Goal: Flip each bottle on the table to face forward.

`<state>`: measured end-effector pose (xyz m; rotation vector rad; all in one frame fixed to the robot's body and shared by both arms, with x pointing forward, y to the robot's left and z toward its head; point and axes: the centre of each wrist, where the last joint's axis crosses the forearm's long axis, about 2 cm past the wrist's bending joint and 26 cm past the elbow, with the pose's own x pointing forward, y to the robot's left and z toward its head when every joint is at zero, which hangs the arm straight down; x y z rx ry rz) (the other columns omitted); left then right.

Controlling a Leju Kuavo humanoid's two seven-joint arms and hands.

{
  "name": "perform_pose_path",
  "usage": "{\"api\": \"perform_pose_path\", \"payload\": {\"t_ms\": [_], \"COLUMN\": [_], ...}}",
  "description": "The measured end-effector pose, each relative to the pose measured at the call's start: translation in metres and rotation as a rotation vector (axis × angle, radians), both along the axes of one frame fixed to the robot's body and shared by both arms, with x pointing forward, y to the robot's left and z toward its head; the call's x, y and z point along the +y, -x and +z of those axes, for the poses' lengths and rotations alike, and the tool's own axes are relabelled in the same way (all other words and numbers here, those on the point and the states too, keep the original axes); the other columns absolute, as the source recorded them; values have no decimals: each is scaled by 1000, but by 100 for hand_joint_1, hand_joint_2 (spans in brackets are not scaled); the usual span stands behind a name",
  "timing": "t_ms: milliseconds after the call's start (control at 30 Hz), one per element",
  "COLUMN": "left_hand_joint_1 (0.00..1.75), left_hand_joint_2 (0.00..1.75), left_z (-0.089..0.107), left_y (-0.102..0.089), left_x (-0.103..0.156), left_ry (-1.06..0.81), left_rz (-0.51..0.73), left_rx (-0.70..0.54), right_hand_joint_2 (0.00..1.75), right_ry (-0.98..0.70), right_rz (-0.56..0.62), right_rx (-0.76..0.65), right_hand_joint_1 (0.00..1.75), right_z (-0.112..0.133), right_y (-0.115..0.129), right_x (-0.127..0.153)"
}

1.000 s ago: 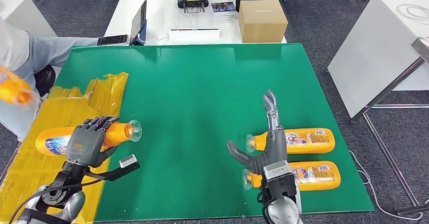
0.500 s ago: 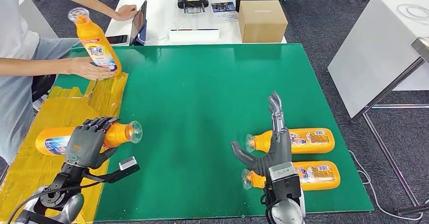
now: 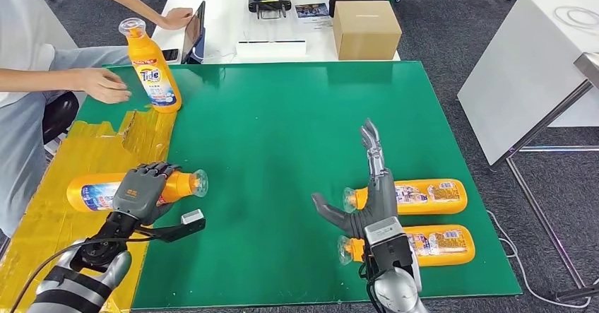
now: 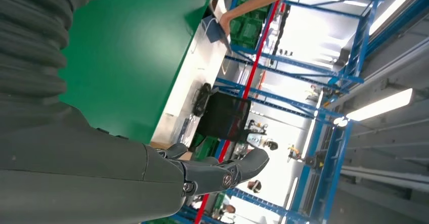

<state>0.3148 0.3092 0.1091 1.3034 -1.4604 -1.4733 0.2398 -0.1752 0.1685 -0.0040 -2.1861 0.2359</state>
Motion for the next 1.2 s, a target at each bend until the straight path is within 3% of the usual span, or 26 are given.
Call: {"api": "perform_pose_path", "payload": {"t_ms": [200,233,333,367,467,600,1000,1067,1200], "left_hand_joint_1": [175,164,50,23,23,0,0,0,0], "left_hand_joint_2": [175,175,175,175,175,175,175,175,175], "left_z": [-17,-19,-26,-29,-35,-36,-38,-38,-29], "left_y": [-21,-23,-26,-26,-25,-26,-23,-16,1], "left_x": [6,7,10,10,10,10,6,2,-12], "left_ry": [-26,-27,-27,-26,-26,-28,82,146,293], "left_rz": [51,57,70,72,76,79,44,9,-84], "left_rx": [71,79,96,99,106,110,107,67,-131], "right_hand_joint_2": [175,175,175,175,175,175,175,175,175], "right_ry": [12,14,17,17,18,21,26,34,77], "right_rz": [31,33,40,42,44,47,42,35,1], "right_rx": [-4,-4,-1,1,7,12,29,27,17], "right_hand_joint_1": [0,0,0,0,0,0,0,0,0], "right_z": [2,2,2,2,0,-1,-4,-5,-7], "right_y": [-4,-5,-6,-6,-7,-7,-7,-7,-7], "right_x": [8,8,10,11,11,12,13,12,9]}}
